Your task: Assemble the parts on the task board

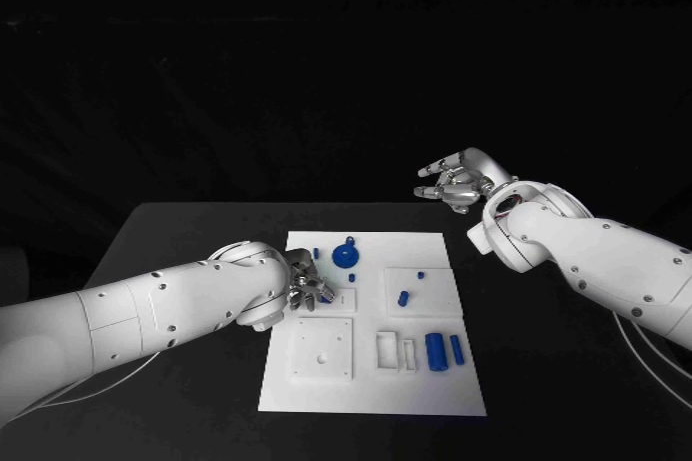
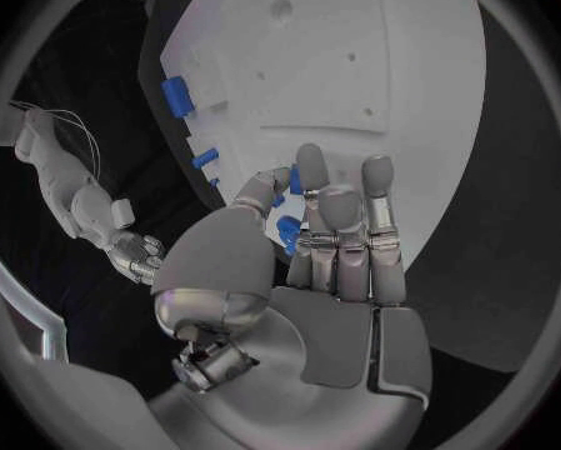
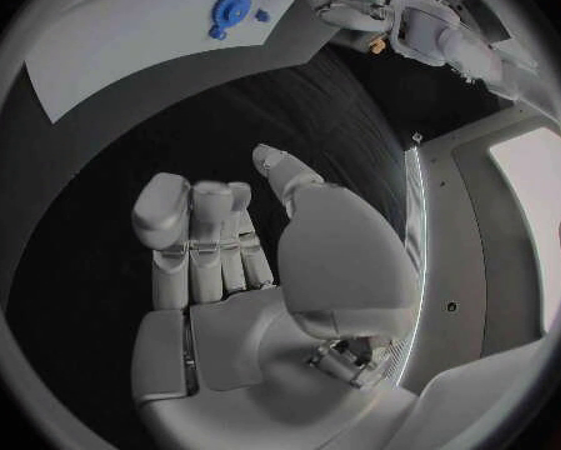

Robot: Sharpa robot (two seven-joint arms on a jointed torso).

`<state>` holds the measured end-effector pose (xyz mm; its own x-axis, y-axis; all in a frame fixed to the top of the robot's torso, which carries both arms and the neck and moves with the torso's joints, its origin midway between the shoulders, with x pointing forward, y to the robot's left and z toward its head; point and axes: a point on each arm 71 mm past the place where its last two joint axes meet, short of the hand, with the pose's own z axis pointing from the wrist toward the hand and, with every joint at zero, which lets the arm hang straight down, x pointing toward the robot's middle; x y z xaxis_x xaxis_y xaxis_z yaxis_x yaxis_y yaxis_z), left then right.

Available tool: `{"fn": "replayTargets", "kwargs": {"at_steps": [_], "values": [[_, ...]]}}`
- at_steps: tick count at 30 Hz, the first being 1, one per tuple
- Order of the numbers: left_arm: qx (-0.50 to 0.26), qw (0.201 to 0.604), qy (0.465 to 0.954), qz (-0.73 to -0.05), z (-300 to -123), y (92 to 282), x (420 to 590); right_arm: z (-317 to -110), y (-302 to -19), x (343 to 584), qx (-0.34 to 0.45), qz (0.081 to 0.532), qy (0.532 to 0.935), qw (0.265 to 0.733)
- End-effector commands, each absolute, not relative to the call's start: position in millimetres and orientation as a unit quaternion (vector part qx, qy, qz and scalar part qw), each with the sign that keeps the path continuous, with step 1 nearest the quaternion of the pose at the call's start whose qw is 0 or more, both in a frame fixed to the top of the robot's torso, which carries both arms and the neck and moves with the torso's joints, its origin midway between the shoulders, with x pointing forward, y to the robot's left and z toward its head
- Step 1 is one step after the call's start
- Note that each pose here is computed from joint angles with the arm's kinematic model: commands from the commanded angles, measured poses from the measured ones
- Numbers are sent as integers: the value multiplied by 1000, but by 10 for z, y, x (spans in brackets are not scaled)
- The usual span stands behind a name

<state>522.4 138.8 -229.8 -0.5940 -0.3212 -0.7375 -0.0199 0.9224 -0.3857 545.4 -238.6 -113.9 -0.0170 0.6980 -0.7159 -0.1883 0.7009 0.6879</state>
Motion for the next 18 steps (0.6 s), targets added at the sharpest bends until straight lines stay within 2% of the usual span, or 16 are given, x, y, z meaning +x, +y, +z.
{"fn": "replayTargets", "kwargs": {"at_steps": [1, 18], "values": [[-98, 428, 884, -160, -2338, 1419, 5218, -1141, -2374, 5456, 197, 332, 636, 668], [-96, 422, 888, -153, -2349, 1395, 5235, -1158, -2367, 5470, 197, 330, 641, 665]]}}
